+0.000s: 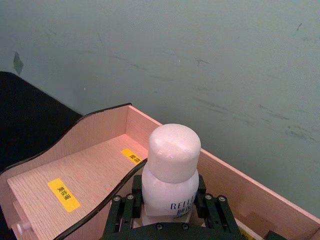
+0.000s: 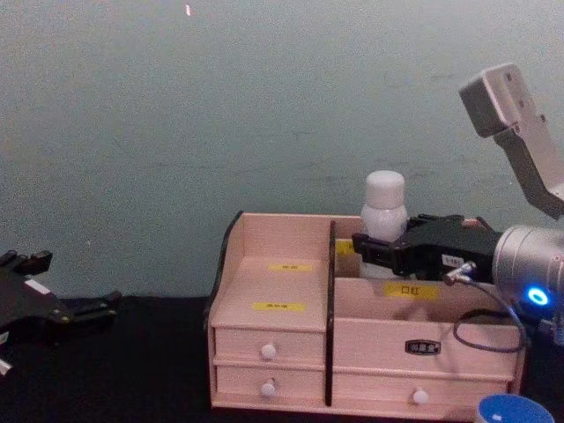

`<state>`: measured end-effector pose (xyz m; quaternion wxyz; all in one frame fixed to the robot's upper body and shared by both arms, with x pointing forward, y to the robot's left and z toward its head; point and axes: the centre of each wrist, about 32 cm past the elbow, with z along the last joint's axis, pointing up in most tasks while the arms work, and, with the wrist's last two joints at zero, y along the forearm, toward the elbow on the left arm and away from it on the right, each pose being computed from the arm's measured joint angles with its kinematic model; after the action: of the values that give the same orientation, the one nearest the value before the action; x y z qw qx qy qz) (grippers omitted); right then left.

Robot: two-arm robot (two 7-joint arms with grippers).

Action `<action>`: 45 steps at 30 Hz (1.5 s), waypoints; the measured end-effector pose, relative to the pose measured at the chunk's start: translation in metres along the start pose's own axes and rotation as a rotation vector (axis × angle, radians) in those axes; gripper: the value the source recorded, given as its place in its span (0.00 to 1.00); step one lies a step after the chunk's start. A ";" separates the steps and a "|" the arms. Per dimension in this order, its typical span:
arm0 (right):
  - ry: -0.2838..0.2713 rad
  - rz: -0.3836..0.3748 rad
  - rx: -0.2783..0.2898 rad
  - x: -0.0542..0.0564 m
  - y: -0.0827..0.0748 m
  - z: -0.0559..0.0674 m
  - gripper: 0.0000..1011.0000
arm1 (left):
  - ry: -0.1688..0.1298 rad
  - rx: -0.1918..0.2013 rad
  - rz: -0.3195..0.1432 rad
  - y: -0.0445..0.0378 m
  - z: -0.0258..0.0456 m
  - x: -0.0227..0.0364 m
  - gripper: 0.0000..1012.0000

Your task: Pick up the facial cleanser and watermelon frost from the table and place them into the tiered storage box.

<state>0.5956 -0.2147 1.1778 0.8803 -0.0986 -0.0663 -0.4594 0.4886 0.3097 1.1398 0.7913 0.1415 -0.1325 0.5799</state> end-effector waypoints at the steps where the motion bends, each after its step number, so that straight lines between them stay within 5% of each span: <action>1: 0.000 0.000 0.000 0.000 0.000 0.000 0.59 | 0.000 0.000 0.000 0.0000 0.0000 0.0000 0.99; 11: -0.001 0.001 0.001 0.000 0.000 0.000 0.62 | 0.000 0.000 0.000 0.0000 0.0000 0.0000 0.99; 24: -0.002 0.001 0.002 0.000 0.000 0.000 0.99 | 0.000 0.000 0.000 0.0000 0.0000 0.0000 0.99; 34: -0.003 0.001 0.003 0.000 -0.001 0.000 0.99 | 0.000 0.000 0.000 0.0000 0.0000 0.0000 0.99; 45: -0.021 0.000 0.069 0.001 -0.019 0.010 0.99 | 0.000 0.000 0.000 0.0000 0.0000 0.0000 0.99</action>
<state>0.5805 -0.2242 1.1898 0.8824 -0.0728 -0.0913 -0.4557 0.4886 0.3097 1.1398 0.7913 0.1415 -0.1325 0.5799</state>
